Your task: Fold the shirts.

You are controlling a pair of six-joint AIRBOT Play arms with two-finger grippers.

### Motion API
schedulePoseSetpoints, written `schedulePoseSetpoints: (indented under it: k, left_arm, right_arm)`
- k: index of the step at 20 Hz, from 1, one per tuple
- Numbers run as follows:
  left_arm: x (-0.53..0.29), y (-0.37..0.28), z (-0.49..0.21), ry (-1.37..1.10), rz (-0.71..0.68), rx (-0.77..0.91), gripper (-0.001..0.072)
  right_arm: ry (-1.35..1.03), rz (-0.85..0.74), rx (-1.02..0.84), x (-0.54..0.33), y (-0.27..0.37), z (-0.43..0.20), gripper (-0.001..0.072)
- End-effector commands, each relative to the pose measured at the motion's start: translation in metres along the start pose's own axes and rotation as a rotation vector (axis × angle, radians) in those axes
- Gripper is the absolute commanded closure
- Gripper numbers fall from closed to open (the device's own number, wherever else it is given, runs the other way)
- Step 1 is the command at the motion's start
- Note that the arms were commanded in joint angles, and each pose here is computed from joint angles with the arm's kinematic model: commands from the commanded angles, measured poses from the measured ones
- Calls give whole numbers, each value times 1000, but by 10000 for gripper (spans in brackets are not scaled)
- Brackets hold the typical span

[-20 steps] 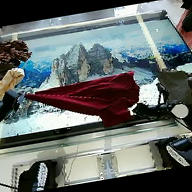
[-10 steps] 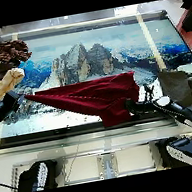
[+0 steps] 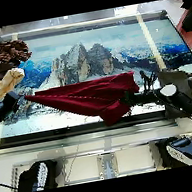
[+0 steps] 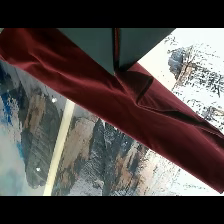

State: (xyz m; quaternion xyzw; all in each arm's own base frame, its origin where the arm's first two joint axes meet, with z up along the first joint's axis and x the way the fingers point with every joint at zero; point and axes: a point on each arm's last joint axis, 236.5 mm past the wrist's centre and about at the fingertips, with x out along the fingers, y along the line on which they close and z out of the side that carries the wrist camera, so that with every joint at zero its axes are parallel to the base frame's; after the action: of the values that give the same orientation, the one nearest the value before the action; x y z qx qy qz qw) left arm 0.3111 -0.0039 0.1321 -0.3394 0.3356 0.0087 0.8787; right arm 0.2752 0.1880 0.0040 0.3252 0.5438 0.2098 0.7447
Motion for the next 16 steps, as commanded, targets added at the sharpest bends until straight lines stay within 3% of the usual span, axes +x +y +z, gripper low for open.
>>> schedulePoseSetpoints:
  k: [1, 8, 12, 16]
  left_arm:
    - [-1, 2, 5, -22, 11, 15, 700]
    - [0, 7, 22, -90, 34, 93, 702]
    - [29, 3, -16, 88, 27, 234, 703]
    - [73, 32, -47, 233, 175, 372, 703]
  right_arm:
    - [-77, -192, -56, -45, -13, 16, 694]
    - [-365, -227, -129, -120, 6, 106, 696]
    - [-408, -185, -166, -110, 17, 146, 696]
    - [-416, -180, -150, -79, 1, 189, 696]
